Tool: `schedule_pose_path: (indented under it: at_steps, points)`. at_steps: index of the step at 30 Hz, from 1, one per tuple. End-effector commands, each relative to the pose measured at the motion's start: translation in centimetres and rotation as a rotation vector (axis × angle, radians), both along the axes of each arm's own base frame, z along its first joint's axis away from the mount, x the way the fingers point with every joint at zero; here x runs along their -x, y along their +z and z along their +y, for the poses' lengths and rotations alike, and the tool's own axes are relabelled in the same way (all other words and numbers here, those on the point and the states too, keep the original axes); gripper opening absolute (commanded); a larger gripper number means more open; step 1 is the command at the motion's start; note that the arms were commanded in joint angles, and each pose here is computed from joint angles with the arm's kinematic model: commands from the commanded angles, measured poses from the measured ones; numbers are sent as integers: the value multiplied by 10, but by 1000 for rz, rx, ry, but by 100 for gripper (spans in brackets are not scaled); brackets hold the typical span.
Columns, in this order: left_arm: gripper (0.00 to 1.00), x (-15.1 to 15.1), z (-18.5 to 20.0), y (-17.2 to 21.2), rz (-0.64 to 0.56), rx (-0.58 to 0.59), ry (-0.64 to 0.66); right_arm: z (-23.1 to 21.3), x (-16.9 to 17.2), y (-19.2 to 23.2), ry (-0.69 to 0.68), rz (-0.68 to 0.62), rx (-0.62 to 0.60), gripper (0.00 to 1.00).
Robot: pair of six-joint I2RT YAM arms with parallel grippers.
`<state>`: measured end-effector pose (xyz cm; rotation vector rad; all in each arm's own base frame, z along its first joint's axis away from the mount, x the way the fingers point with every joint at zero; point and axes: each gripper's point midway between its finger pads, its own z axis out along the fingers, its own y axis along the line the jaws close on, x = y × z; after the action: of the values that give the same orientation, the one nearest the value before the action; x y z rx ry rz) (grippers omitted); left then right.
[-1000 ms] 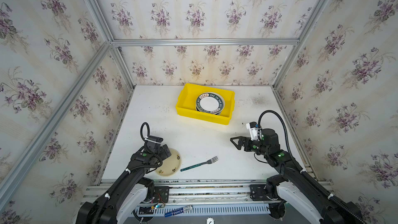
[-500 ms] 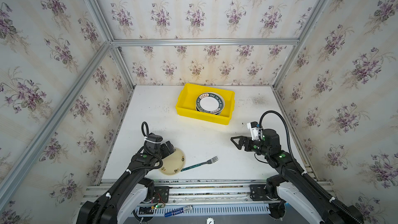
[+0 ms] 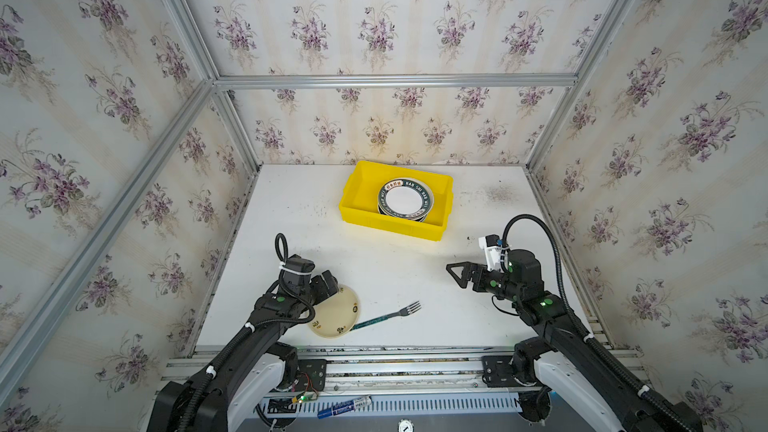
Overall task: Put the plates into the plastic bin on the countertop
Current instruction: 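Push the left gripper fingers against the small cream plate rim nearest the robot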
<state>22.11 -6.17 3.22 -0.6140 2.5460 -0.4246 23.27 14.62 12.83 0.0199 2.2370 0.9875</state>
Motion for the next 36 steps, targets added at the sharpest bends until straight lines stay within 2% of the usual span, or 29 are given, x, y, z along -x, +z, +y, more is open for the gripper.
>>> schedule_pose_path:
  at_steps: [1, 10, 19, 22, 24, 27, 36]
  points:
    - [100, 24, 8, -12, 107, -23, 25, -2, 0, 0, -16, 1, 3, 99]
    - [100, 42, 12, -19, 145, -27, 47, -3, -4, 1, -34, -3, -11, 99]
    - [98, 46, 12, -23, 134, -13, 57, -1, -7, -5, -35, 19, -13, 99]
    - [88, 43, 10, -21, 103, -2, 46, -1, -8, -5, -39, 17, -16, 99]
    - [75, 42, 10, -19, 86, 1, 41, -2, -9, -6, -45, 20, -16, 99]
    - [66, 42, 11, -20, 77, -3, 38, -2, -10, -7, -48, 24, -16, 99]
    - [62, 41, 8, -22, 81, -4, 15, 0, -14, -8, -57, 43, -36, 99]
